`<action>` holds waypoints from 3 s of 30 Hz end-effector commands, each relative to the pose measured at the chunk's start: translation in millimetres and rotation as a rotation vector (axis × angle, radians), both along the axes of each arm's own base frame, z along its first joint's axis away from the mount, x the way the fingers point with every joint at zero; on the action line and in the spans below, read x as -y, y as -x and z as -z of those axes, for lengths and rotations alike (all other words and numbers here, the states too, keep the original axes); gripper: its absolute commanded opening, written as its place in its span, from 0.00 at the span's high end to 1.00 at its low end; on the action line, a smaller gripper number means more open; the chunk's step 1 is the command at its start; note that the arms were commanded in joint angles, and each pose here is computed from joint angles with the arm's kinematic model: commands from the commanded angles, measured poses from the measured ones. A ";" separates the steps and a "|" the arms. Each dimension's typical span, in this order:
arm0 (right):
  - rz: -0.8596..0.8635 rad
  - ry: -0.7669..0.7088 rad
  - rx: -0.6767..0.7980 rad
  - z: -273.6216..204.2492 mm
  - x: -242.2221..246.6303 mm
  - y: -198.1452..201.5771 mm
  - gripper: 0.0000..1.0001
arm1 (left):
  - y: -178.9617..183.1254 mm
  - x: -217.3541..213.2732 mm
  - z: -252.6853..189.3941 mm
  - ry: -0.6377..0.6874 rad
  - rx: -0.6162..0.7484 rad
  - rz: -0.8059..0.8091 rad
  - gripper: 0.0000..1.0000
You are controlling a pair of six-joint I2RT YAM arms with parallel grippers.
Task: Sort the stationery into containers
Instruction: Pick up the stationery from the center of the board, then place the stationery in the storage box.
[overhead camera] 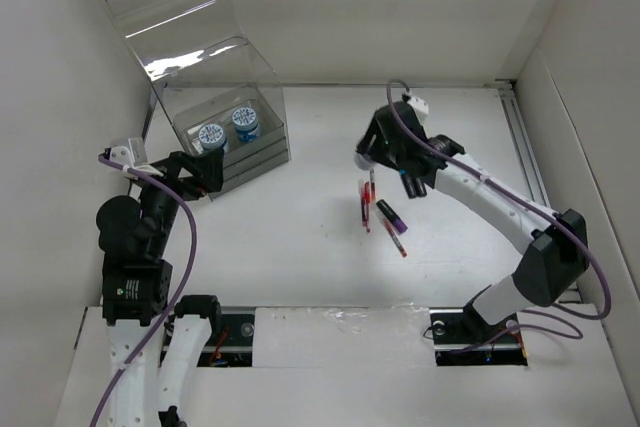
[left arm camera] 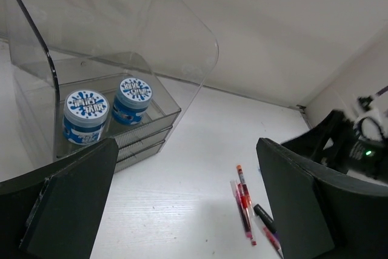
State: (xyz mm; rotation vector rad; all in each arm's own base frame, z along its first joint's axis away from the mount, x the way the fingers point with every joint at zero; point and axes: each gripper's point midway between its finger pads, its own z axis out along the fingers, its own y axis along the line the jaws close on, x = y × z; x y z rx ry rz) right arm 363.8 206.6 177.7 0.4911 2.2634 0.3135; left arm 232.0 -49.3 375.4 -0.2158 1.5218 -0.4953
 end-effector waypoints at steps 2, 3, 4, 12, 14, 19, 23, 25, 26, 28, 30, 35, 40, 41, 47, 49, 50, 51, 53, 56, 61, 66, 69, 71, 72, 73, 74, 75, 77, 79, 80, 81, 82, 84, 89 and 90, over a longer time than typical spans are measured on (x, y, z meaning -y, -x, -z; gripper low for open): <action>-0.293 -0.296 0.257 -135.2 -101.7 7.6 0.61 | -1.6 2.9 -14.9 0.021 0.063 0.014 0.03; -0.341 -0.369 0.331 -172.1 -121.4 5.8 0.61 | -1.6 2.9 -14.8 0.021 0.062 0.014 0.03; -0.391 -0.381 0.328 -169.6 -141.9 1.5 0.61 | -3.1 2.9 -13.4 0.021 0.064 0.014 0.01; -0.650 -0.537 0.416 -203.3 -264.2 -20.5 0.62 | -5.7 -1.0 -12.5 0.013 0.054 -0.009 0.01; -0.659 -0.538 0.412 -195.8 -287.4 -34.4 0.63 | -6.0 -2.6 -10.2 0.014 0.044 -0.018 0.01; -0.681 -0.555 0.425 -181.9 -318.1 -51.5 0.63 | -7.4 -2.9 -10.2 0.004 0.037 -0.019 0.00; -0.701 -0.555 0.406 -166.1 -331.5 -51.1 0.63 | -7.8 -5.4 -7.8 -0.006 0.029 -0.032 0.00; -0.700 -0.543 0.385 -149.9 -335.6 -54.7 0.63 | -7.8 -5.4 -7.8 -0.006 0.029 -0.032 0.00; -0.700 -0.543 0.384 -149.9 -335.6 -54.7 0.63 | -7.8 -5.4 -7.8 -0.006 0.029 -0.032 0.00; -0.690 -0.529 0.368 -135.6 -338.2 -59.1 0.63 | -7.8 -5.4 -7.8 -0.006 0.029 -0.032 0.00; -0.674 -0.513 0.380 -135.0 -339.2 -59.4 0.63 | -7.8 -5.4 -7.8 -0.006 0.029 -0.032 0.00; -0.584 -0.413 0.394 -112.4 -332.2 -73.9 0.63 | -5.4 -5.5 -9.8 -0.005 0.038 -0.032 0.00; -0.501 -0.316 0.411 -89.5 -331.5 -80.0 0.63 | -5.4 -5.5 -9.8 -0.005 0.038 -0.032 0.00; -0.490 -0.293 0.408 -80.1 -330.6 -83.8 0.63 | -5.4 -5.5 -9.8 -0.005 0.038 -0.032 0.00; -0.384 -0.218 0.464 -76.2 -322.3 -96.1 0.63 | -5.2 -5.5 -7.5 -0.006 0.029 -0.032 0.00; -0.366 -0.167 0.484 -73.1 -320.8 -96.8 0.63 | -5.2 -5.5 -7.5 -0.006 0.029 -0.032 0.00; -0.353 -0.149 0.491 -73.1 -317.6 -99.1 0.63 | -5.2 -5.5 -7.5 -0.006 0.029 -0.032 0.00; -0.336 -0.147 0.505 -75.9 -319.0 -97.0 0.63 | -5.2 -5.5 -7.5 -0.006 0.029 -0.032 0.00; -0.313 -0.118 0.516 -71.1 -318.3 -97.8 0.63 | -2.7 -5.5 -9.5 -0.005 0.038 -0.032 0.00; -0.283 -0.095 0.525 -67.3 -314.1 -102.4 0.62 | -2.7 -5.5 -9.5 -0.005 0.038 -0.032 0.00; -0.291 -0.104 0.531 -67.4 -320.2 -98.9 0.40 | -2.9 -7.1 -7.2 -0.005 0.029 -0.041 0.00; -0.319 -0.115 0.524 -67.1 -321.3 -93.6 0.13 | -2.0 -8.7 -11.4 -0.004 0.038 -0.050 0.00; -0.367 -0.179 0.542 -90.0 -330.0 -79.5 0.07 | -2.5 -11.1 -11.4 -0.003 0.038 -0.064 0.00; -0.372 -0.209 0.566 -117.0 -324.9 -73.4 0.05 | -3.2 -15.1 -9.2 -0.002 0.029 -0.087 0.00; -0.402 -0.229 0.569 -125.6 -329.2 -63.9 0.05 | -3.2 -15.1 -9.2 -0.002 0.029 -0.087 0.00; -0.404 -0.260 0.584 -143.4 -324.9 -58.4 0.05 | -3.6 -17.2 -9.2 -0.001 0.029 -0.099 0.00; -0.414 -0.271 0.589 -152.1 -322.4 -54.2 0.05 | -3.6 -17.2 -9.2 -0.001 0.029 -0.099 0.00; -0.432 -0.303 0.592 -161.5 -322.8 -48.3 0.05 | -2.3 -19.0 -14.1 0.009 0.038 -0.110 0.00; -0.458 -0.341 0.596 -183.6 -311.6 -32.8 0.09 | -1.0 -20.4 -19.2 0.026 0.047 -0.120 0.00; -0.500 -0.387 0.603 -200.9 -305.3 -16.9 0.22 | -0.2 -14.8 -24.0 0.034 0.064 -0.089 0.00; -0.513 -0.419 0.613 -215.5 -294.7 -0.2 0.35 | -2.9 -10.7 -21.6 0.045 0.050 -0.068 0.00; -0.512 -0.427 0.622 -221.6 -286.5 5.3 0.68 | -4.5 -8.3 -25.9 0.045 0.059 -0.054 0.00; -0.509 -0.432 0.615 -223.4 -278.4 11.1 0.76 | -10.3 -6.1 -24.5 0.054 0.048 -0.044 0.00; -0.483 -0.448 0.606 -230.1 -252.1 30.3 0.90 | -11.7 -4.9 -31.0 0.088 0.057 -0.040 0.02; -0.424 -0.469 0.540 -203.5 -195.9 66.2 0.96 | -18.6 -5.1 -65.1 0.199 0.148 -0.044 0.54; -0.421 -0.437 0.485 -170.2 -187.5 72.1 0.96 | -23.2 -4.6 -66.6 0.209 0.139 -0.043 0.59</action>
